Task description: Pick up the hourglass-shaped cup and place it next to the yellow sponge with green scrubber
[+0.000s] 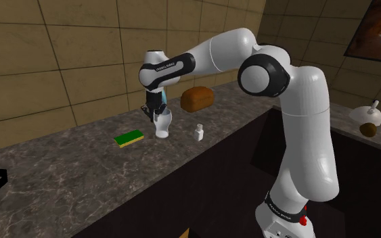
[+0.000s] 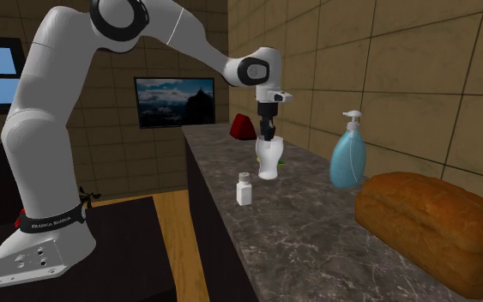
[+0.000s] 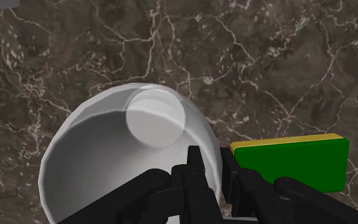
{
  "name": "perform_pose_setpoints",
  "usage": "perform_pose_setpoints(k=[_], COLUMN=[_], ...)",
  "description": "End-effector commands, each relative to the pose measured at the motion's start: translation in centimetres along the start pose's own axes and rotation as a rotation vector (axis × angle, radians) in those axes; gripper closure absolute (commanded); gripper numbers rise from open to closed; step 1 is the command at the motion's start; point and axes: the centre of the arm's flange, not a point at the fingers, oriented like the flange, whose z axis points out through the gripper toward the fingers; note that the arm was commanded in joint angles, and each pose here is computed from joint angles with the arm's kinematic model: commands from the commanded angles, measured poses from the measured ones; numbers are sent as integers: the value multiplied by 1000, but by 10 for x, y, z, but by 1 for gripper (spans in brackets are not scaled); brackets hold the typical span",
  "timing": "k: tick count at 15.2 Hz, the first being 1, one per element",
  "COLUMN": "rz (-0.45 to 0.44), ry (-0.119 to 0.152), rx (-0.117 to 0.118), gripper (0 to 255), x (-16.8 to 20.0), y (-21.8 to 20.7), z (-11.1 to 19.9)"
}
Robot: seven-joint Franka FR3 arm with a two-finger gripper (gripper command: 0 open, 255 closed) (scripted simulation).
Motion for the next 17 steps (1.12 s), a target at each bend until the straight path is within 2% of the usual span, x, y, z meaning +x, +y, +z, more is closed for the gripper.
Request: perform_pose_setpoints(k=[1,6,7,12,16,17], rz=[0,0,0,0,0,0], ry=[1,1,1,1,1,1], rx=[0,0,0,0,0,0], gripper=[255,255,0,0,0,0], x=[0,0,0,0,0,0], y=[0,0,0,0,0,0], z=[2,2,2,2,-48,-48])
